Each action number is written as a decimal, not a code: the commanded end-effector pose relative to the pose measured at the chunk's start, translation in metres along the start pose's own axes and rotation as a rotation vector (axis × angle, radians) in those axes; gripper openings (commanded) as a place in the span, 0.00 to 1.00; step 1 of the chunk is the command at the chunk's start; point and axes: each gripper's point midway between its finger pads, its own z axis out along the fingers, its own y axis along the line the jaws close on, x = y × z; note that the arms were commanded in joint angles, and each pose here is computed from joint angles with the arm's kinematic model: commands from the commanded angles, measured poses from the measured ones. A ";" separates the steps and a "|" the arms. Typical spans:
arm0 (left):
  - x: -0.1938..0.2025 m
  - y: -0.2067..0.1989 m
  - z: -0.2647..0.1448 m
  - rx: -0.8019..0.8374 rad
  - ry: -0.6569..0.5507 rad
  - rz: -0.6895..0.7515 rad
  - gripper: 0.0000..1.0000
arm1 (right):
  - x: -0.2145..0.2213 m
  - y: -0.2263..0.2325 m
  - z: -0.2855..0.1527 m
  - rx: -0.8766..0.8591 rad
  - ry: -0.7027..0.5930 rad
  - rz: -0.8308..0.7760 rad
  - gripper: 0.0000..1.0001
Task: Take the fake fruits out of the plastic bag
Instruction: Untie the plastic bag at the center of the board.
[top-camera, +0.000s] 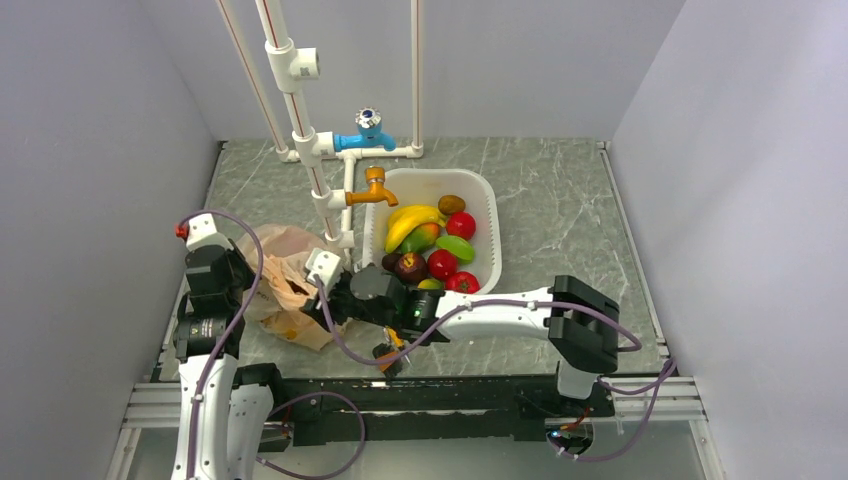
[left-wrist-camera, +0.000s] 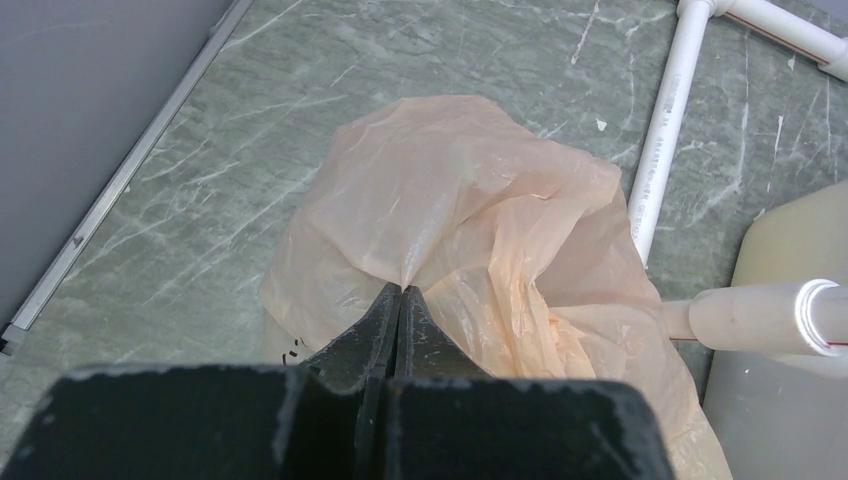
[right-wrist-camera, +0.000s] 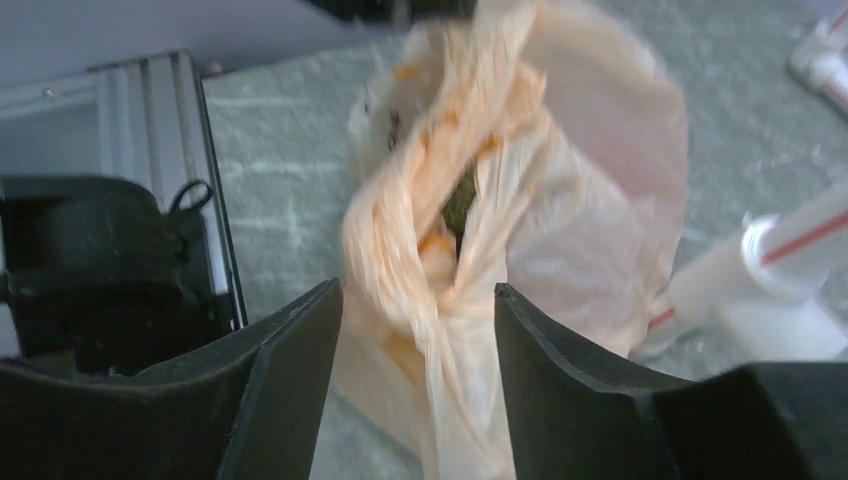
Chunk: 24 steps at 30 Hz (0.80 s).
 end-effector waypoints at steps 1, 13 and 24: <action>-0.006 -0.006 0.001 0.028 -0.019 0.008 0.00 | -0.038 0.011 0.014 -0.072 -0.043 -0.059 0.68; -0.008 -0.004 -0.001 0.022 -0.034 0.011 0.00 | -0.037 0.021 0.044 -0.054 -0.012 -0.010 0.78; -0.009 -0.005 -0.002 0.023 -0.037 0.009 0.00 | -0.012 -0.023 0.040 0.229 -0.016 0.025 0.60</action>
